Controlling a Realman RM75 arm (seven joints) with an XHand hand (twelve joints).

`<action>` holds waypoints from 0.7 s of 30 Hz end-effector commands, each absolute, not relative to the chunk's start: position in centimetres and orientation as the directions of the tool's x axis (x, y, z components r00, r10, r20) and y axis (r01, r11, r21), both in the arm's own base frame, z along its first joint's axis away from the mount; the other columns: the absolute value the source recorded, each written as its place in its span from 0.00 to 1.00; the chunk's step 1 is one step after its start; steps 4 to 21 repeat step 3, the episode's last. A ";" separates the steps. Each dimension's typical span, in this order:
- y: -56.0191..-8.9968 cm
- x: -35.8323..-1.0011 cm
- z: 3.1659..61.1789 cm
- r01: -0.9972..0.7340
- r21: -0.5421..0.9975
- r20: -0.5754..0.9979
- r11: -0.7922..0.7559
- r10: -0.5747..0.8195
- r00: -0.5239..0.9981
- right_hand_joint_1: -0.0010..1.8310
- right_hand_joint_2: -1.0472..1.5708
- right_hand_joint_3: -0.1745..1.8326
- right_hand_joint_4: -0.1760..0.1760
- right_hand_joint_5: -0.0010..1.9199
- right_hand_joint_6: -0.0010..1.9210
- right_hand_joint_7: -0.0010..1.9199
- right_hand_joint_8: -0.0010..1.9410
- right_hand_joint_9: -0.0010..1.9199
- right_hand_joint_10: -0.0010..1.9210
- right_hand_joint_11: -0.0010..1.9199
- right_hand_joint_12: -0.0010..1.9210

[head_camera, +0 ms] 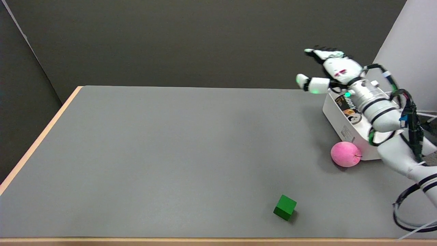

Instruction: Place the black can into the white box.

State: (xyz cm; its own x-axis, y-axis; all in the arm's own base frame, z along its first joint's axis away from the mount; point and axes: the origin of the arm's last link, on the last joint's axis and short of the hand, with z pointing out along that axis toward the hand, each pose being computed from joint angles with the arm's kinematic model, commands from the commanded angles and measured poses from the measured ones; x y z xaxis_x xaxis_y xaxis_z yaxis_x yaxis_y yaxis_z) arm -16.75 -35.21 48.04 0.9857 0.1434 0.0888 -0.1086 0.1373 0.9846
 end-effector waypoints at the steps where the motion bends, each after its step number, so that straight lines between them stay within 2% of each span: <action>1: -35.8 -19.9 32.0 -0.765 0.397 0.888 -0.507 0.001 0.460 0.04 0.65 0.59 0.67 0.07 0.20 0.12 0.16 0.08 0.33 0.00 0.53; 3: -35.5 -20.6 31.0 -0.794 0.324 0.919 -0.515 -0.028 0.393 0.04 0.65 0.58 0.68 0.08 0.21 0.13 0.17 0.10 0.34 0.00 0.55; 21: -35.5 -20.6 31.0 -0.794 0.324 0.919 -0.515 -0.028 0.393 0.04 0.65 0.58 0.68 0.08 0.21 0.13 0.17 0.10 0.34 0.00 0.55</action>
